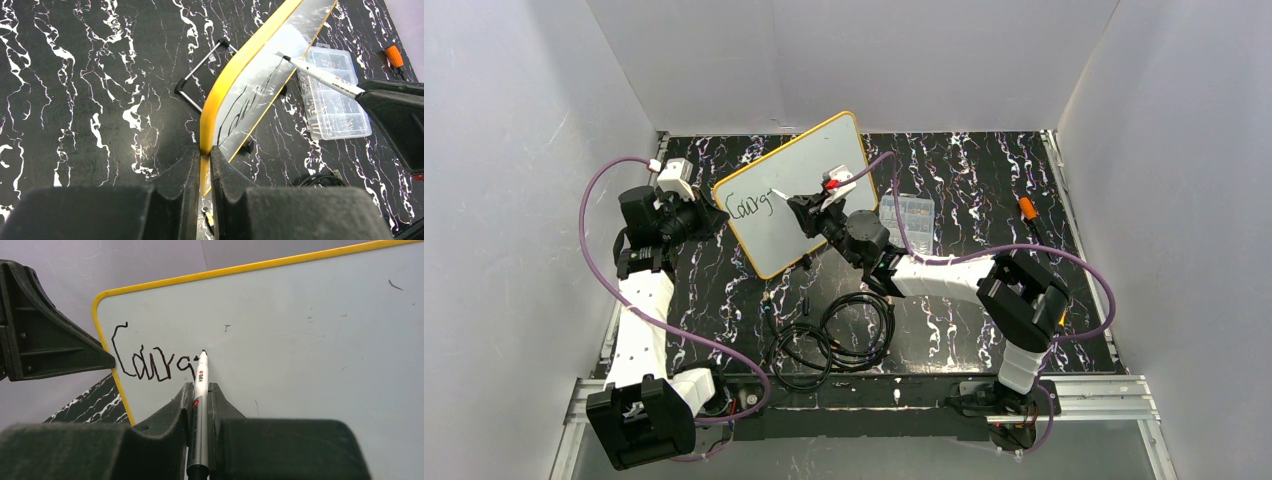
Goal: Write a sentence on the whiteboard
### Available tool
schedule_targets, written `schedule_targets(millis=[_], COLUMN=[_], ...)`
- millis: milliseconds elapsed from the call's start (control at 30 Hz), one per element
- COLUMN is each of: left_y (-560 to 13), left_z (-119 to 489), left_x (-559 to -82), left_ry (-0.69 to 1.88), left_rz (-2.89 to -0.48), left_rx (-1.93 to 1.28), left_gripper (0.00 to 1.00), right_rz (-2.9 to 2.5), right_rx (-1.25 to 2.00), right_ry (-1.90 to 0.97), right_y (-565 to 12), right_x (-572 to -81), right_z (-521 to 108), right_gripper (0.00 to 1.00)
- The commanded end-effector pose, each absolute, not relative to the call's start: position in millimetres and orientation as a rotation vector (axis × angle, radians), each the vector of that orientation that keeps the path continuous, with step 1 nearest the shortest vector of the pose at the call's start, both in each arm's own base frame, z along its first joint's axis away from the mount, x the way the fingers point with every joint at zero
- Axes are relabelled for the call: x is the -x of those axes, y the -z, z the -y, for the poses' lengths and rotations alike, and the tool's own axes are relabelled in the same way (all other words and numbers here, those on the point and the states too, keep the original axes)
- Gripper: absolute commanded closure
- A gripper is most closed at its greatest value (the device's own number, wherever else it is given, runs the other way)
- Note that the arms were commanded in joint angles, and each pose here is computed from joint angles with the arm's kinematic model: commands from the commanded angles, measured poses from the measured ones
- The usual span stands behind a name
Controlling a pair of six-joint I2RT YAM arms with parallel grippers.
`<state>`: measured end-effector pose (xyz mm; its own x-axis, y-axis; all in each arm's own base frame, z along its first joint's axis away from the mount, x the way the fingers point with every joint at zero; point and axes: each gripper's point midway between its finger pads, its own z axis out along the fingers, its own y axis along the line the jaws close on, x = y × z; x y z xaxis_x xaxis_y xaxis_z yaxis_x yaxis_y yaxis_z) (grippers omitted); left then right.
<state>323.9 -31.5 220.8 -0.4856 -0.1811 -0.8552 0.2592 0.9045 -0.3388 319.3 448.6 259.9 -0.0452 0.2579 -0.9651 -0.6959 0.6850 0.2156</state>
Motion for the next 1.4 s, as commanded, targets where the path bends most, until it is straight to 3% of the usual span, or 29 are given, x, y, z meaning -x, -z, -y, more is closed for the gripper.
schedule_targets(millis=[0, 967, 1367], left_y=[-226, -227, -228], left_z=[40, 40, 40], left_x=[-318, -318, -318], left_ry=[0.566, 0.564, 0.562], left_rz=[-1.996, -1.993, -1.992], left_rx=[-0.088, -0.086, -0.087], left_gripper=[1.0, 1.0, 1.0], right_rz=[-1.31, -1.47, -1.452], right_rx=[0.345, 0.415, 0.371], right_ry=[-0.84, -0.809, -0.743], right_y=[-297, -234, -250], right_x=[-322, -312, -320], right_z=[-444, -445, -432], right_gripper=[0.99, 0.99, 0.99])
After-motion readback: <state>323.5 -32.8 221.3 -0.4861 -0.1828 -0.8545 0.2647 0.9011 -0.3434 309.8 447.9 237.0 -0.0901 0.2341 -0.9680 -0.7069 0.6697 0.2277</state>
